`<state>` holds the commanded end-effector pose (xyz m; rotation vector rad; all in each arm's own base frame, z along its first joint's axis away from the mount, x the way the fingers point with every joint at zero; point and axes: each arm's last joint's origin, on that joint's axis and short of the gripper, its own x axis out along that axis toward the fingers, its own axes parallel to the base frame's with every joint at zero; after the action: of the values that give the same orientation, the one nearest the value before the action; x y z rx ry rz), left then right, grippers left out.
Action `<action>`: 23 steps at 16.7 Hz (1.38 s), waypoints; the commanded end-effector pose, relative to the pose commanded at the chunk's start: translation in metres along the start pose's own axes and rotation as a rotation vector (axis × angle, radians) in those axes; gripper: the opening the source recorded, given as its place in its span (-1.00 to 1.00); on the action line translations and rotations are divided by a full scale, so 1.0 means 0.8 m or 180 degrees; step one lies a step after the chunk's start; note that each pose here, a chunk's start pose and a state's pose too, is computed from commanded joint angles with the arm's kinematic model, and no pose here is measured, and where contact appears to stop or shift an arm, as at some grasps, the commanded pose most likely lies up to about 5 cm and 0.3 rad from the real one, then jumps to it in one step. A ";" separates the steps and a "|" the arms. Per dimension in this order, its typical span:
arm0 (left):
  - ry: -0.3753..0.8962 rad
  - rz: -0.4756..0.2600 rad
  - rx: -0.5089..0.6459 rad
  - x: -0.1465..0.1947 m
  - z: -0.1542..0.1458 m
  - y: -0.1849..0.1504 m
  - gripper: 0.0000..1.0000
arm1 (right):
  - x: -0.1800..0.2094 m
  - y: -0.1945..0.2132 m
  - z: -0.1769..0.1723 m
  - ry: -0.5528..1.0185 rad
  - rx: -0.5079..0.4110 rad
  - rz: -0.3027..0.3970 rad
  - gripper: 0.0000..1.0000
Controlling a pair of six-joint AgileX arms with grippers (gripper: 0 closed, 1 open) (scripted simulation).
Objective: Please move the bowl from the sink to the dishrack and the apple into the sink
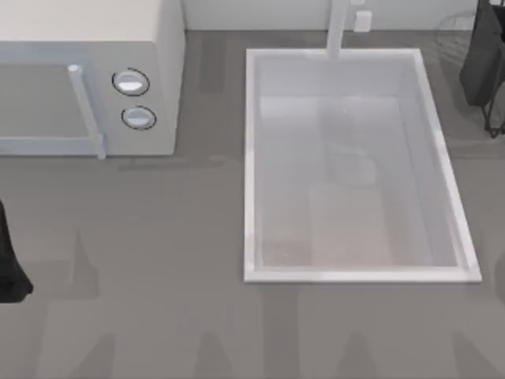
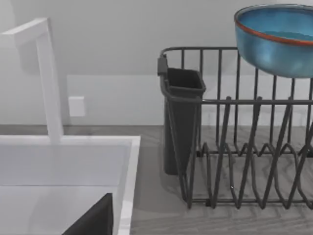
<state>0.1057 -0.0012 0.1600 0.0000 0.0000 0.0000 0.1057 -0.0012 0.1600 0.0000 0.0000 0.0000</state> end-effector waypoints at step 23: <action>0.0000 0.0000 0.0000 0.000 0.000 0.000 1.00 | 0.030 -0.009 0.056 0.1306 -0.0162 -0.0156 1.00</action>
<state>0.1057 -0.0012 0.1600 0.0000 0.0000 0.0000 0.1294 -0.0085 0.2052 -0.0510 0.4103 -0.0490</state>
